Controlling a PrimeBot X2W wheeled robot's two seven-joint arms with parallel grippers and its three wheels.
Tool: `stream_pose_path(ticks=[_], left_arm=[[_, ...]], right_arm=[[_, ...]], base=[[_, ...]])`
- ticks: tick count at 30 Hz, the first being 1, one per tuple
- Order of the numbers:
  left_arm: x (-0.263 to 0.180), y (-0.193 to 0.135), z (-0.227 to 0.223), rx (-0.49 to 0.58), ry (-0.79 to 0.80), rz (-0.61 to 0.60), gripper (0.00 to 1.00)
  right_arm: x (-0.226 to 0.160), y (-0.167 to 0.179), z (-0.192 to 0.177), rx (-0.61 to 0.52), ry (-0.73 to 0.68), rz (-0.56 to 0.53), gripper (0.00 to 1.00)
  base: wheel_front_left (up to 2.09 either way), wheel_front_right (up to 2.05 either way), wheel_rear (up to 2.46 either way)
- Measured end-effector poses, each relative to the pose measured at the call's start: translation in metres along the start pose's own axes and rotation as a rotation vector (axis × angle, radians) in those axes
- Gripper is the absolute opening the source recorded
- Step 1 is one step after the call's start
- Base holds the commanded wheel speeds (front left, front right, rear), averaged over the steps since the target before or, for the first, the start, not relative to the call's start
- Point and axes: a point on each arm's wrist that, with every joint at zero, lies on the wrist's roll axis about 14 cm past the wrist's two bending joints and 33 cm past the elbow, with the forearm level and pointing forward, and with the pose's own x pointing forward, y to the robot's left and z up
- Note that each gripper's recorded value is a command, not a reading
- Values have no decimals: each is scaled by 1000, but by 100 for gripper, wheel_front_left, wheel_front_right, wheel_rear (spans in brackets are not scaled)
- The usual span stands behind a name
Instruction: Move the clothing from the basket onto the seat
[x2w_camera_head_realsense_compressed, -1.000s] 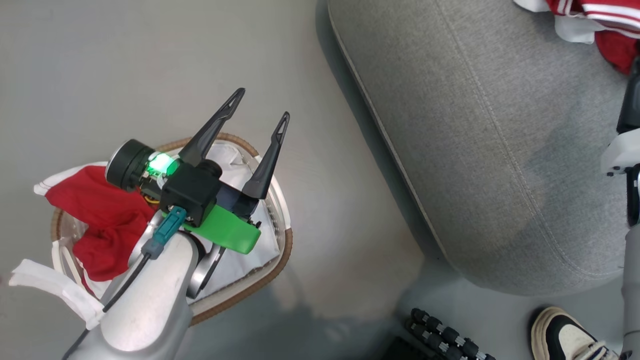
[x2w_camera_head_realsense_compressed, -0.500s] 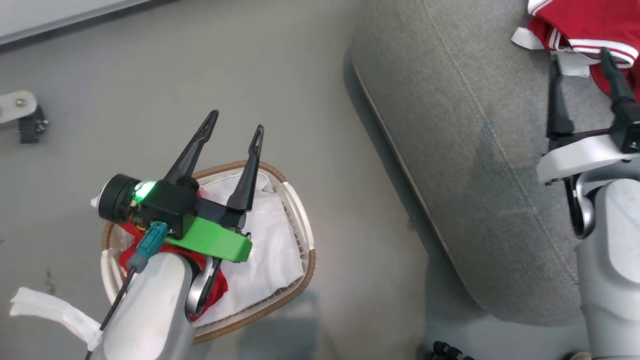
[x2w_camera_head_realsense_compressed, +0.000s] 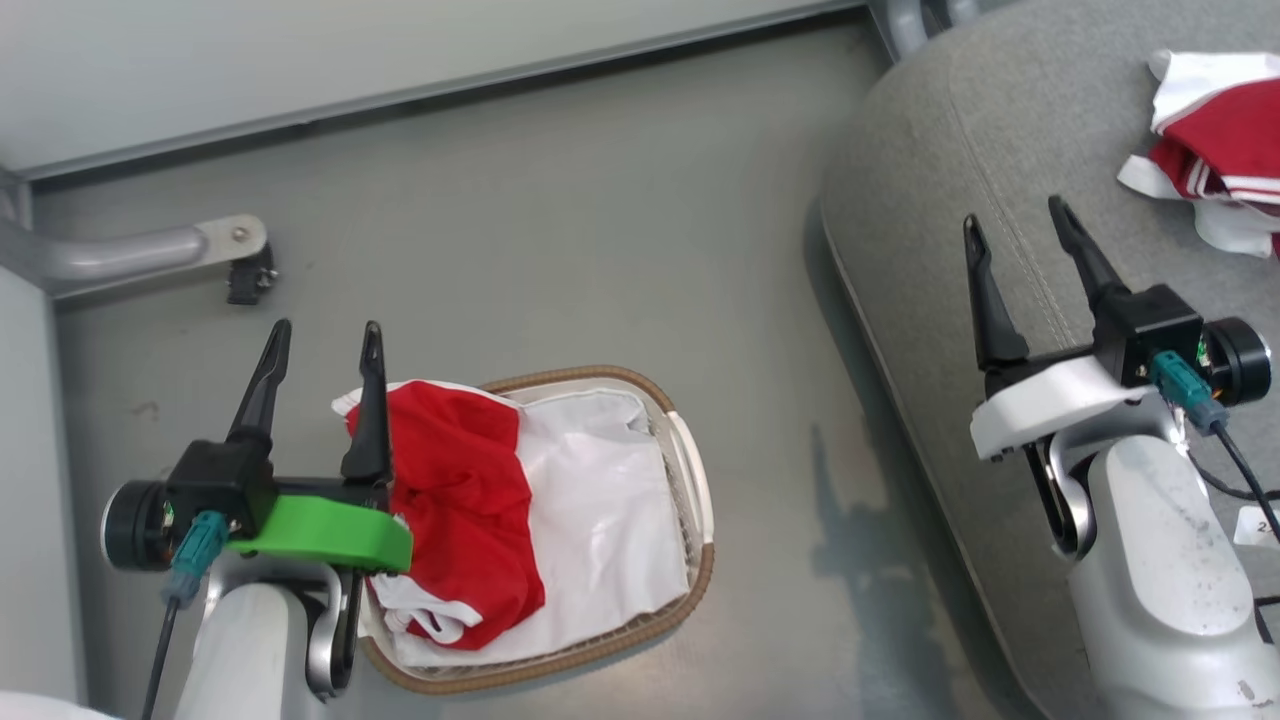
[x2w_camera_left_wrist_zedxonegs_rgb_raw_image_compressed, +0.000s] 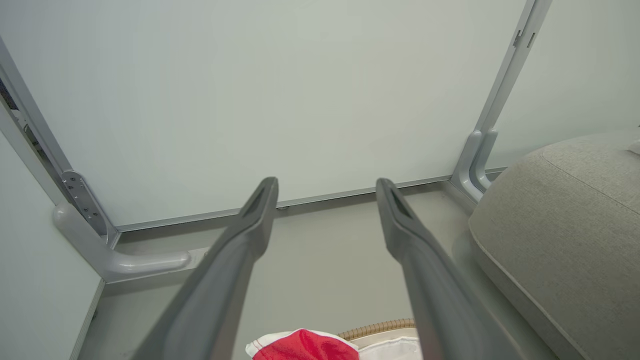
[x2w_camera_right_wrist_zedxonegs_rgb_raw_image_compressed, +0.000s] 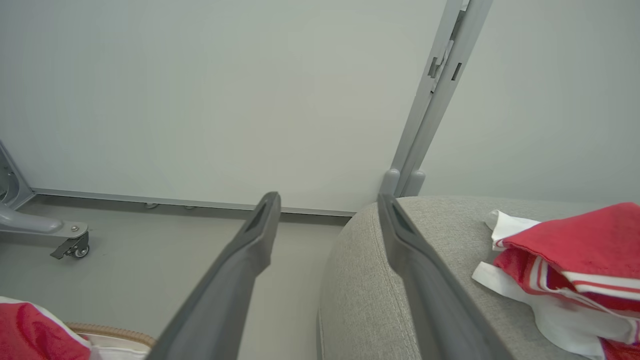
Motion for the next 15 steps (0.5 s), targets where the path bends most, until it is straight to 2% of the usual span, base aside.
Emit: stream_pose_path(ticks=[7, 15], left_arm=[[-42, 36, 5, 22, 17, 139, 100], [-89, 50, 6, 24, 36, 229, 100]], right_arm=[[-21, 22, -7, 46, 30, 42, 100], [-52, 37, -9, 87, 52, 70, 100]], base=[[0, 0, 0], [0, 0, 0]])
